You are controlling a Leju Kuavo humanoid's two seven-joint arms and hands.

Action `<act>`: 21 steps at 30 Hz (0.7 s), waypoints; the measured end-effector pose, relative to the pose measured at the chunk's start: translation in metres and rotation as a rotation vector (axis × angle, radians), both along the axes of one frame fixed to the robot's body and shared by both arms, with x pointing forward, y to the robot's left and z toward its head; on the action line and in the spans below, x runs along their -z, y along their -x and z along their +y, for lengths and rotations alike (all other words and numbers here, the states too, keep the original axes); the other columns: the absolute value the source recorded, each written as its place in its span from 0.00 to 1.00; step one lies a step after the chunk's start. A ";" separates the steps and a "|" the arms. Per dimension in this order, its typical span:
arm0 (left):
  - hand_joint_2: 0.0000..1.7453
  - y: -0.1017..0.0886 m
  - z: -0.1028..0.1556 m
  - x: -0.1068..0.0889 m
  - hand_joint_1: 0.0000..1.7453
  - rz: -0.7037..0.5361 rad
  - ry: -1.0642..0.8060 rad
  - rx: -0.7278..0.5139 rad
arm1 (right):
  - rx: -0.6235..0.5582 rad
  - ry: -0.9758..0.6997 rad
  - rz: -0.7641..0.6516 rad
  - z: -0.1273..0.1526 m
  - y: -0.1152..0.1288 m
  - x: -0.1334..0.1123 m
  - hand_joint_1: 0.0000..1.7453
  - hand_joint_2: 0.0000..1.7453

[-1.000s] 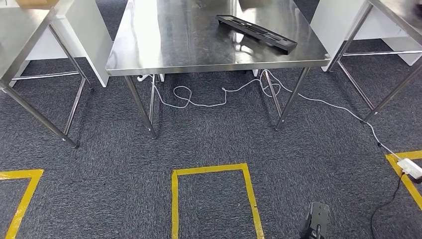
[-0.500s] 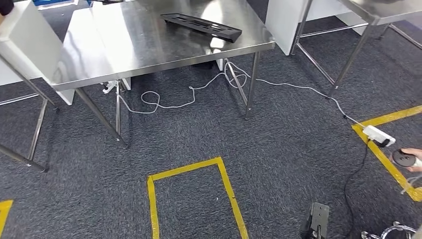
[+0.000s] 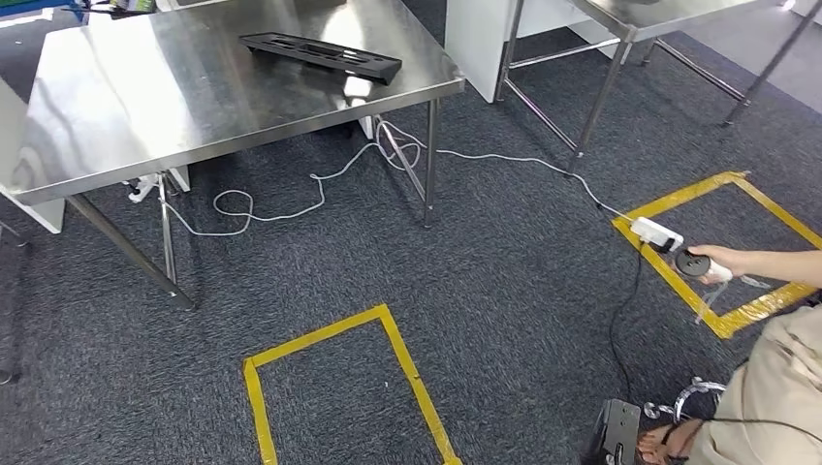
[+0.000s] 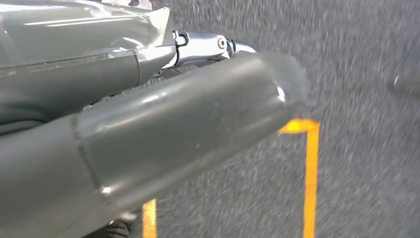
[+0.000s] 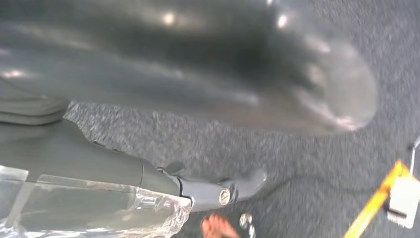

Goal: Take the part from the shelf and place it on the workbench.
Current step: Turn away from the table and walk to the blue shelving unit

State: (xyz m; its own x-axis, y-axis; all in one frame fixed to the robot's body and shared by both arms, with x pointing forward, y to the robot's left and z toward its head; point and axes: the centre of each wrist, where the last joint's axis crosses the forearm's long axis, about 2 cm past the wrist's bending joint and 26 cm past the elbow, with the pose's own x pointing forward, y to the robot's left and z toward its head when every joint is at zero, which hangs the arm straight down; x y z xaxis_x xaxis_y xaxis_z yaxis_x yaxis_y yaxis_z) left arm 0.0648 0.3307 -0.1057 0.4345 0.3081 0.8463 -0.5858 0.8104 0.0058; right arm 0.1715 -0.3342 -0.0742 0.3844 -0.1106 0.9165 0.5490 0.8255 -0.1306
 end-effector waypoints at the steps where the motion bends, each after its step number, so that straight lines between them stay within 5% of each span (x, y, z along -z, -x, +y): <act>1: 0.00 0.001 -0.001 0.000 0.00 0.002 0.003 0.002 | 0.004 0.001 0.002 -0.002 0.001 0.000 0.00 0.00; 21: 0.00 0.001 -0.007 0.001 0.00 0.006 0.014 0.009 | 0.011 -0.004 0.039 -0.006 0.011 0.004 0.00 0.00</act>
